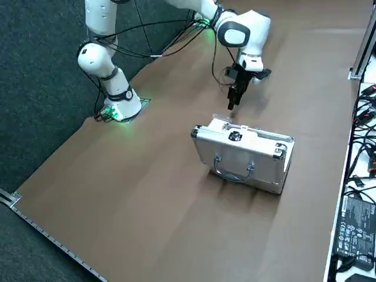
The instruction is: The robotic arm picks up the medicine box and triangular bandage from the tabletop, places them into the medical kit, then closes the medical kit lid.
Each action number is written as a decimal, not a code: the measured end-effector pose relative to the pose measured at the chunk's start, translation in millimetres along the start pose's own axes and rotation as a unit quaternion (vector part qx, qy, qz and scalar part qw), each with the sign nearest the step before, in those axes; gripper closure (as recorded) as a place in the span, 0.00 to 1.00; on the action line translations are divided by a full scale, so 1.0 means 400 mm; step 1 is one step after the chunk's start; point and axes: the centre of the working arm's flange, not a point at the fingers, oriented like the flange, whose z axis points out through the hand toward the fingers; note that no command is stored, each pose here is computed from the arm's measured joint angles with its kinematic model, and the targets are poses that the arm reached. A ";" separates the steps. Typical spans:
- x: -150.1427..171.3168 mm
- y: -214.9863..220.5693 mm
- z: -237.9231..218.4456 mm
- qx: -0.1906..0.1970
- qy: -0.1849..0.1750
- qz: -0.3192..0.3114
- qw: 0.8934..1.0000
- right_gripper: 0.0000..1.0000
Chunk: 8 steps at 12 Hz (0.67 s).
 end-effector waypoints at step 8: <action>0.016 0.009 0.102 -0.068 0.005 0.000 0.998 0.50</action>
